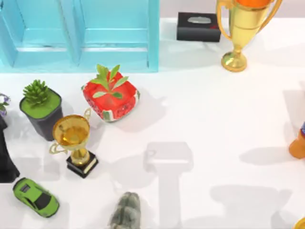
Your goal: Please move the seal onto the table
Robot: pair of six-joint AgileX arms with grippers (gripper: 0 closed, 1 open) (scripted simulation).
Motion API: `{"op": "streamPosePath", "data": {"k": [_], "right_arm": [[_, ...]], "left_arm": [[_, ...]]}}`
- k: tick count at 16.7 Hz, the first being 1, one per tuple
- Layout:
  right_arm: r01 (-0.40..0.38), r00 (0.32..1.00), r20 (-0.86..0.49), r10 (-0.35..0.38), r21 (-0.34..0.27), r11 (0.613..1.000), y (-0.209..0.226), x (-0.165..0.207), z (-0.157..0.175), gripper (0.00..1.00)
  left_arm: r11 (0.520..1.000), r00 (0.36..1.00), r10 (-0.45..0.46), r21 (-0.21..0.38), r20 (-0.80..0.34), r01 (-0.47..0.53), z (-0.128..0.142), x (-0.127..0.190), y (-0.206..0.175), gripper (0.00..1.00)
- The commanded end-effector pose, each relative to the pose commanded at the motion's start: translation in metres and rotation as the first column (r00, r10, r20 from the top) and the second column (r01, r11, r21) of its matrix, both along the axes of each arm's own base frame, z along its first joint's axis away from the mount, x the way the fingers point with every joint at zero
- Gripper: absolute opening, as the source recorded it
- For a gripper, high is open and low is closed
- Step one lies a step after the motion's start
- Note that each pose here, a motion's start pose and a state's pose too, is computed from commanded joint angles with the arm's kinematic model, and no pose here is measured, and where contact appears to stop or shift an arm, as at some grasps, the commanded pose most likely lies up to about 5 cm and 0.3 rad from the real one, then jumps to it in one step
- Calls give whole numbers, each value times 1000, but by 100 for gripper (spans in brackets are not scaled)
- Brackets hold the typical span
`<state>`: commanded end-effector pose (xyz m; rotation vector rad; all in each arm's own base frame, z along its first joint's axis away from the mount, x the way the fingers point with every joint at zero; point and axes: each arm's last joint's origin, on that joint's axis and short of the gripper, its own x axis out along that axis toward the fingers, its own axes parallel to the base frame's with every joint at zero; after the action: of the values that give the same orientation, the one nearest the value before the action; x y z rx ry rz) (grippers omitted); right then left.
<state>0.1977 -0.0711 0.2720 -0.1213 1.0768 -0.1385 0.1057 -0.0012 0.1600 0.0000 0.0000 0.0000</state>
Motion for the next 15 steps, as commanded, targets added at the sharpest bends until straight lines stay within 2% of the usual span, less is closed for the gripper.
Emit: {"op": "streamPosePath", "data": {"k": [4,7,10,15], "right_arm": [[17,959,-283,7,83,996,-40,42,1,100],[32,910,-413,30,143,989,-64,61,-6,100],[40,884,-465,46,173,984,-76,69,-11,100],[37,883,-466,49,174,984,-75,70,-11,100]], "left_arm": [[1000,1000,0,0,0,0,0,0,0,100],[1000,1000,0,0,0,0,0,0,0,100],[1000,1000,0,0,0,0,0,0,0,100],[1000,1000,0,0,0,0,0,0,0,100]]}}
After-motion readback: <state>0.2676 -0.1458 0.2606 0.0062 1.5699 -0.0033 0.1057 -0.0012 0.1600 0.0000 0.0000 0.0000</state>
